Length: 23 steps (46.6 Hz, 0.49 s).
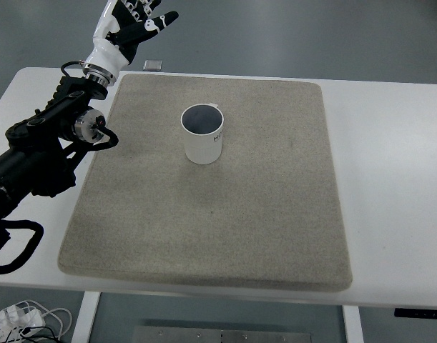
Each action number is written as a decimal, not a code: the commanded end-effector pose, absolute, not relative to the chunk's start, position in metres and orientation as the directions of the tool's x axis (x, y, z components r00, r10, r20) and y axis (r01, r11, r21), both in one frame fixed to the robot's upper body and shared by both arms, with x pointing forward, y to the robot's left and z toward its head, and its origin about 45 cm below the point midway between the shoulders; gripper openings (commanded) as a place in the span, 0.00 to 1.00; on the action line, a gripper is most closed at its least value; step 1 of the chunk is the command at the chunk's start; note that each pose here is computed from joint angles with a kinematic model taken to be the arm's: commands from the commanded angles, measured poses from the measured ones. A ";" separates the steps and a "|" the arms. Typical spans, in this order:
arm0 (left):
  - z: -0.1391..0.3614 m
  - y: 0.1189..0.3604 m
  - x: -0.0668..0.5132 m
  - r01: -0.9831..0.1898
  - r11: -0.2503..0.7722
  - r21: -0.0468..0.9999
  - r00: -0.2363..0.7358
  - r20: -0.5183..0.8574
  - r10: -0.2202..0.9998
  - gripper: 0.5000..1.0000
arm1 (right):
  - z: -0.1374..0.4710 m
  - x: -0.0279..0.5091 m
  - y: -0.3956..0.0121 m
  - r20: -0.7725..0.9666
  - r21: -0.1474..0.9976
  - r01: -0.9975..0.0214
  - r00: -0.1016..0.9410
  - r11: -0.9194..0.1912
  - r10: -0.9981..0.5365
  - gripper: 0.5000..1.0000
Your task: Flip white cup upright
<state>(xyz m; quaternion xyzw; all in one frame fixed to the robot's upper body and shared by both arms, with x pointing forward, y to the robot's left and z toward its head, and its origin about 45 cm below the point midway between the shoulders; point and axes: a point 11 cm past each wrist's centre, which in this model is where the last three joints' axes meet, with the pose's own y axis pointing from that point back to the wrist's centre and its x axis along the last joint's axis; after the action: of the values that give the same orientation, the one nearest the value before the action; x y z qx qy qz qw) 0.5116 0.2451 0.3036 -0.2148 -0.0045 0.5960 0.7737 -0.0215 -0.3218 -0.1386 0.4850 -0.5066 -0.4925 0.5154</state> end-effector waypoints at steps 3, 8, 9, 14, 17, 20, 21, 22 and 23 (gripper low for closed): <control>0.301 0.246 0.511 -0.925 0.183 -0.332 0.282 -0.280 0.918 1.00 | -0.139 -0.021 -0.322 0.045 0.999 0.015 -0.001 0.045 -0.999 0.90; 0.300 0.254 0.512 -0.930 0.156 -0.331 0.259 -0.294 0.920 1.00 | -0.139 -0.022 -0.322 0.043 0.999 0.018 0.000 0.043 -0.999 0.90; 0.300 0.255 0.513 -0.932 0.151 -0.330 0.255 -0.296 0.921 1.00 | -0.139 -0.022 -0.321 0.039 0.999 0.021 0.008 0.039 -0.999 0.90; 0.297 0.261 0.515 -0.947 0.109 -0.302 0.223 -0.374 0.900 1.00 | -0.139 -0.022 -0.319 0.031 0.999 0.021 0.005 0.031 -1.000 0.90; 0.288 0.263 0.517 -0.969 0.100 -0.227 0.194 -0.441 0.876 1.00 | -0.139 -0.022 -0.320 0.032 0.999 0.021 0.008 0.033 -0.999 0.90; 0.280 0.265 0.518 -0.982 0.094 -0.165 0.166 -0.502 0.849 1.00 | -0.139 -0.022 -0.320 0.032 0.999 0.020 0.010 0.033 -0.999 0.90; 0.278 0.266 0.518 -0.985 0.091 -0.145 0.154 -0.519 0.841 1.00 | -0.139 -0.022 -0.320 0.032 0.999 0.018 0.011 0.033 -0.999 0.90; 0.276 0.267 0.519 -0.987 0.088 -0.132 0.145 -0.533 0.834 1.00 | -0.139 -0.022 -0.320 0.032 0.999 0.020 0.011 0.033 -0.999 0.90; 0.273 0.270 0.518 -0.990 0.081 -0.118 0.132 -0.544 0.829 1.00 | -0.139 -0.022 -0.320 0.032 0.999 0.020 0.011 0.033 -0.999 0.90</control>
<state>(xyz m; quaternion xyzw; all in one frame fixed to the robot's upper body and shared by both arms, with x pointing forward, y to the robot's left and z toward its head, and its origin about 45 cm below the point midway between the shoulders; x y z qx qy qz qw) 0.5185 0.2651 0.2815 -0.2381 0.1400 0.6306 0.7253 -0.0219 -0.3197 -0.1387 0.4889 -0.5005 -0.4948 0.5154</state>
